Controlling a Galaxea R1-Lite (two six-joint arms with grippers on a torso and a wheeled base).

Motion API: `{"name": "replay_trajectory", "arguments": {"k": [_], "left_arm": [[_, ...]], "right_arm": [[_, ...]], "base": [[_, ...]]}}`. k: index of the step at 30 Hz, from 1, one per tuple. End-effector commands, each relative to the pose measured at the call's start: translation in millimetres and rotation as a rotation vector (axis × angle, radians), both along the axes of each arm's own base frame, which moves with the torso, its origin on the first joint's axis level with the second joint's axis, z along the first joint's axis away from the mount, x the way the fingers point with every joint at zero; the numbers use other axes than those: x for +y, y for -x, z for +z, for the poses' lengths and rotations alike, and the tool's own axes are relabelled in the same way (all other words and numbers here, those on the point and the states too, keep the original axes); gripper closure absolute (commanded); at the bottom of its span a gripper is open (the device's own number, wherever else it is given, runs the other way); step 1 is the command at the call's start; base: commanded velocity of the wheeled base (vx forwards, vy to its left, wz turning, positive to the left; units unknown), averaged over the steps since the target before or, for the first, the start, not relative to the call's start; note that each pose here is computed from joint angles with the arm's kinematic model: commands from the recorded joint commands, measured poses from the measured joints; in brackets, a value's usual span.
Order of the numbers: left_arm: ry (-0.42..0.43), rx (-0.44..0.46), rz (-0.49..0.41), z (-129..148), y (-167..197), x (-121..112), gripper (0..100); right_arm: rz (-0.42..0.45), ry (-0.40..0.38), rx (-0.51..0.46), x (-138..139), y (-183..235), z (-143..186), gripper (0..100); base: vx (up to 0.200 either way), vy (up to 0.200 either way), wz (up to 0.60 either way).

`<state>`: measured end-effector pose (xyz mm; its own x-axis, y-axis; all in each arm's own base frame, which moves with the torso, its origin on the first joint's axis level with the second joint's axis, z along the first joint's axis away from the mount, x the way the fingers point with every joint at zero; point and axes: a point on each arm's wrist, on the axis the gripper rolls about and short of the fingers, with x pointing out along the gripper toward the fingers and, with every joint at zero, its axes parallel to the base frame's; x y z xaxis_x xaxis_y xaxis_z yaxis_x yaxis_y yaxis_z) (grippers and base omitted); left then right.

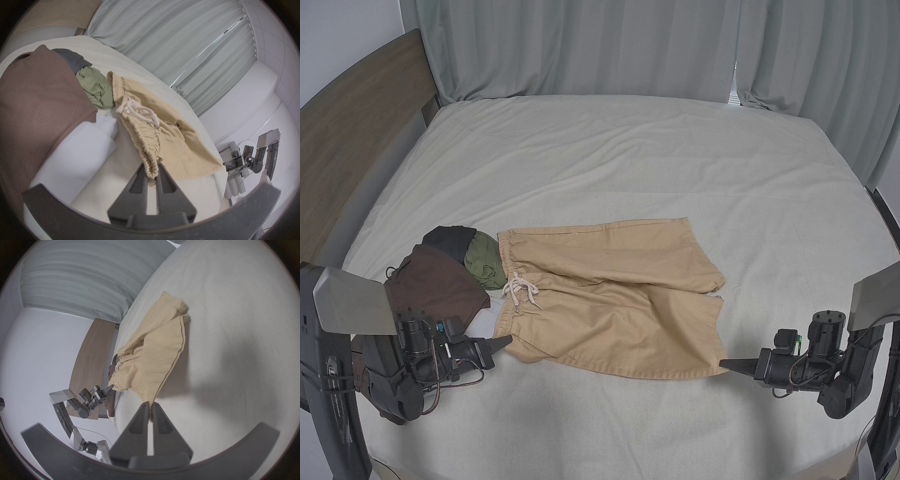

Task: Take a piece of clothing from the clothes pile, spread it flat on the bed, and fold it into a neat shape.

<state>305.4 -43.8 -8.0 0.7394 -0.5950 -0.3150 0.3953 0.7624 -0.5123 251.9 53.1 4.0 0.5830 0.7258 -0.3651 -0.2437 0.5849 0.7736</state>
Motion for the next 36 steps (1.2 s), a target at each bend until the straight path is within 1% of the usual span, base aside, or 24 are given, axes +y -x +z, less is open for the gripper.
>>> {"name": "replay_trajectory", "arguments": {"k": [1, 4, 8, 12, 15, 16, 18, 20, 23, 28, 36], "left_arm": [[-0.008, 0.034, -0.006, 2.8, 15.9, 0.9, 100], [-0.006, 0.074, -0.022, -0.1, 25.9, 2.1, 100], [-0.005, 0.094, -0.026, -2.4, 30.2, 3.6, 100], [-0.011, 0.122, -0.026, -4.1, 38.0, 4.9, 100], [-0.038, 0.137, -0.039, -8.4, 44.4, 5.5, 100], [-0.038, 0.137, -0.039, -8.4, 44.4, 5.5, 100], [-0.060, 0.143, -0.045, -10.8, 48.7, 7.9, 100], [-0.064, 0.154, -0.044, -12.1, 51.5, 9.3, 100], [-0.076, 0.176, -0.070, -15.9, 59.2, 11.8, 100], [-0.108, 0.177, -0.107, -23.0, 62.6, 12.9, 100], [-0.109, 0.174, -0.105, -26.1, 58.8, 13.0, 100]], "right_arm": [[-0.004, 0.029, -0.013, -6.3, 6.8, 1.0, 100], [-0.010, 0.053, -0.013, -12.1, 10.5, -1.9, 100], [-0.017, 0.072, 0.001, -17.0, 15.3, -5.5, 100], [-0.024, 0.120, -0.005, -25.9, 16.6, -14.4, 100], [-0.015, 0.153, 0.012, -29.6, 18.4, -25.1, 100], [-0.015, 0.153, 0.012, -29.6, 18.4, -25.1, 100], [0.005, 0.179, 0.014, -30.1, 20.5, -31.4, 100], [0.008, 0.183, 0.014, -30.1, 21.3, -31.8, 100], [0.011, 0.185, 0.018, -29.8, 22.5, -32.3, 100], [0.015, 0.190, 0.022, -29.8, 22.8, -34.4, 100], [0.023, 0.201, 0.010, -30.2, 22.8, -34.8, 100]], "base": [[0.000, 0.000, 0.00], [0.000, 0.000, 0.00], [0.000, 0.000, 0.00], [0.000, 0.000, 0.00], [0.000, 0.000, 0.00], [0.000, 0.000, 0.00], [0.000, 0.000, 0.00], [0.000, 0.000, 0.00], [0.000, 0.000, 0.00], [0.000, 0.000, 0.00], [0.000, 0.000, 0.00]]}}
